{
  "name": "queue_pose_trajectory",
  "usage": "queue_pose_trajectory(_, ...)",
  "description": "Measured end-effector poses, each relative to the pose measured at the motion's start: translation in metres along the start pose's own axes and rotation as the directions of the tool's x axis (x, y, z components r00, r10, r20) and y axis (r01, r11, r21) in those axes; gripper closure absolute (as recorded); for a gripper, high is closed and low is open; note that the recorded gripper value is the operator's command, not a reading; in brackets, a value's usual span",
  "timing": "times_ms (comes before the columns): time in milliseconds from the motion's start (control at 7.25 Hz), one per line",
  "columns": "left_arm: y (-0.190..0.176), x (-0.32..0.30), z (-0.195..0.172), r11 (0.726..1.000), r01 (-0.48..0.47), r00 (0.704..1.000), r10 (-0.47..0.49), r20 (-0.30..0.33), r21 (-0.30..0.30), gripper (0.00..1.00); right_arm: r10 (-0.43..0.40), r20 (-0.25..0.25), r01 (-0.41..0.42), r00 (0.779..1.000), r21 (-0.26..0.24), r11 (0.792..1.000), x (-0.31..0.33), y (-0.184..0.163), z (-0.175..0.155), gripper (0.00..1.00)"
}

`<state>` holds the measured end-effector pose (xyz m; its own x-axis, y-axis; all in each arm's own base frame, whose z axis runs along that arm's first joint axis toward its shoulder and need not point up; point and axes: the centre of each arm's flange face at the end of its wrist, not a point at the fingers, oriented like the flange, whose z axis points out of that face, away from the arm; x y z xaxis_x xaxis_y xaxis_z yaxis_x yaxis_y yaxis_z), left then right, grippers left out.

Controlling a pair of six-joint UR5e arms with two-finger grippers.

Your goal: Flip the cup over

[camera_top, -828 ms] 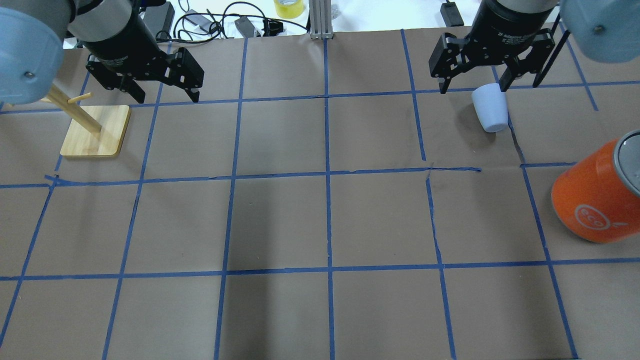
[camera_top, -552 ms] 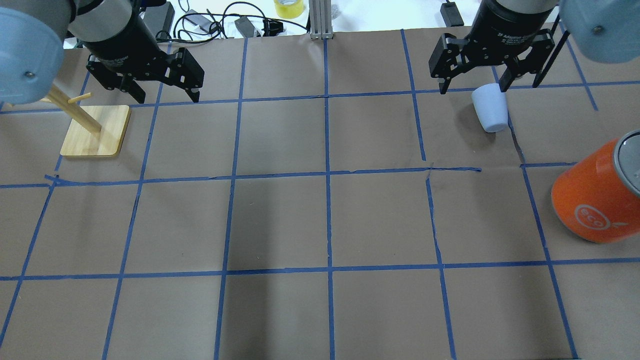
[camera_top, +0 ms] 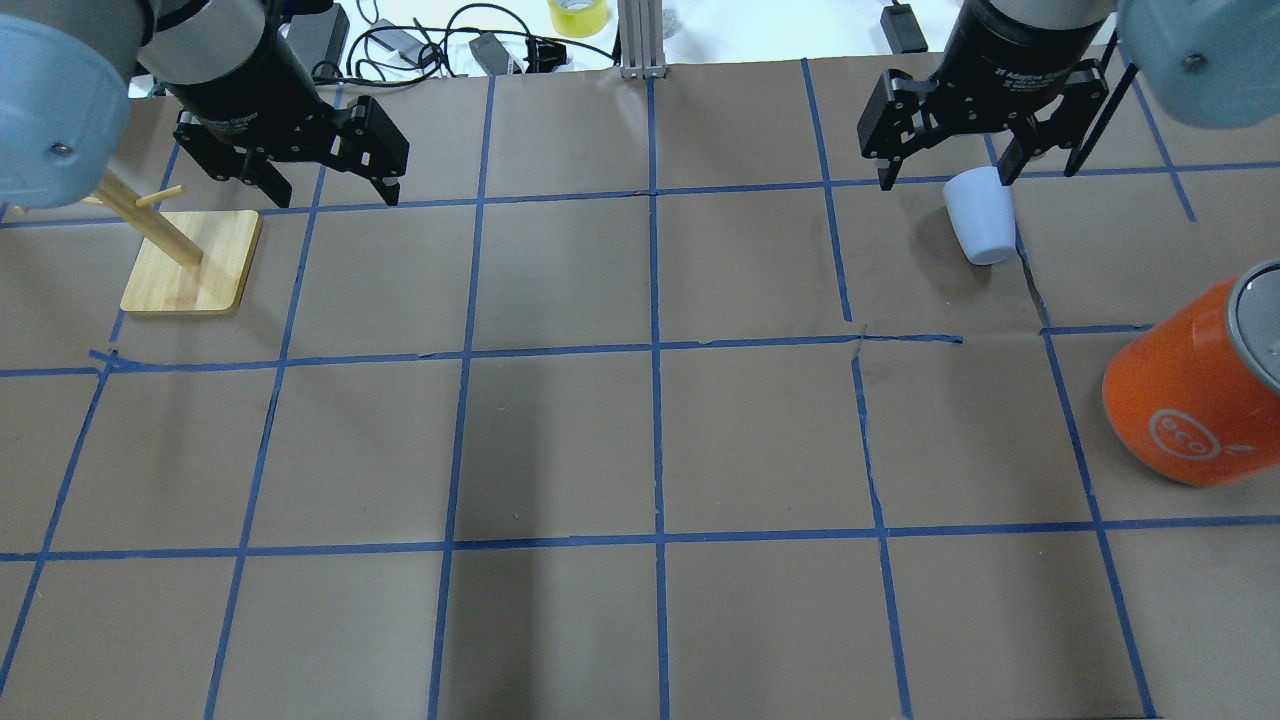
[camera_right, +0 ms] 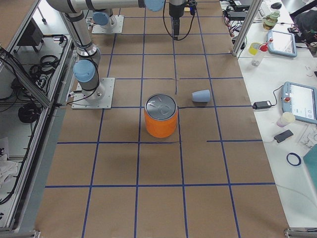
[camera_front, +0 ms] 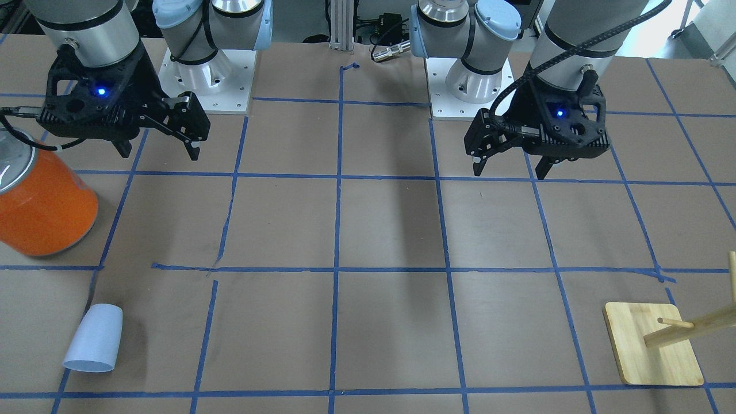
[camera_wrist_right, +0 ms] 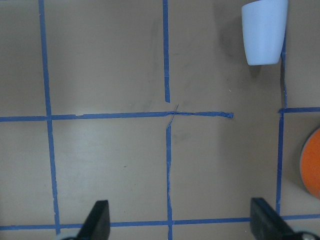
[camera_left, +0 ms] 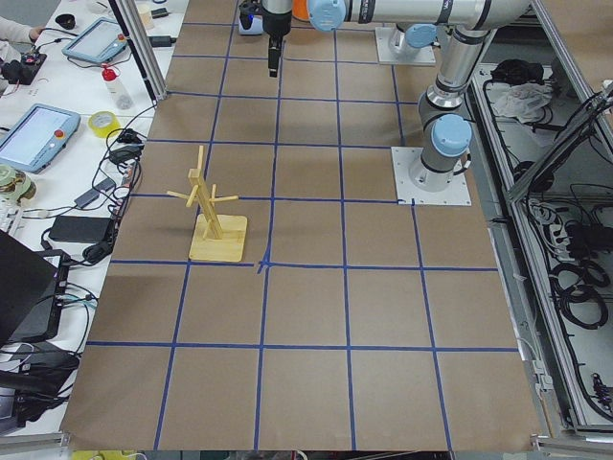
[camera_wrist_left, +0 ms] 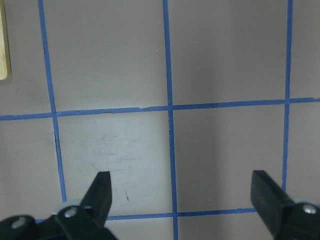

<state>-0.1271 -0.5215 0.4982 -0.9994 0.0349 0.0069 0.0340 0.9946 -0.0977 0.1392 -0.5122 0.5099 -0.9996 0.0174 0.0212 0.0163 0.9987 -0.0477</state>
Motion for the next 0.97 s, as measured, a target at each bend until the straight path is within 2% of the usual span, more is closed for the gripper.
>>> queue_pose_trajectory(414, -0.001, 0.000, 0.001, 1.000, 0.000, 1.000, 0.000, 0.001, -0.001, 0.00, 0.000, -0.001, 0.000, 1.000, 0.002, 1.000, 0.001, -0.002, -0.001, 0.00)
queue_pose_trajectory(690, -0.001, 0.000, 0.002, 1.000, 0.001, 1.000, -0.001, 0.001, 0.000, 0.00, 0.030, -0.026, -0.030, 0.999, 0.030, 0.999, 0.020, -0.014, 0.003, 0.00)
queue_pose_trajectory(828, -0.002, -0.001, 0.002, 1.000, 0.002, 1.000, -0.002, 0.001, 0.004, 0.00, 0.058, -0.037, -0.056, 0.998, 0.036, 0.998, 0.045, -0.034, 0.021, 0.00)
queue_pose_trajectory(966, -0.003, -0.001, 0.002, 1.000, 0.001, 1.000, -0.001, 0.001, 0.006, 0.00, 0.073, -0.041, -0.072, 0.996, 0.026, 0.997, 0.082, -0.065, 0.056, 0.00)
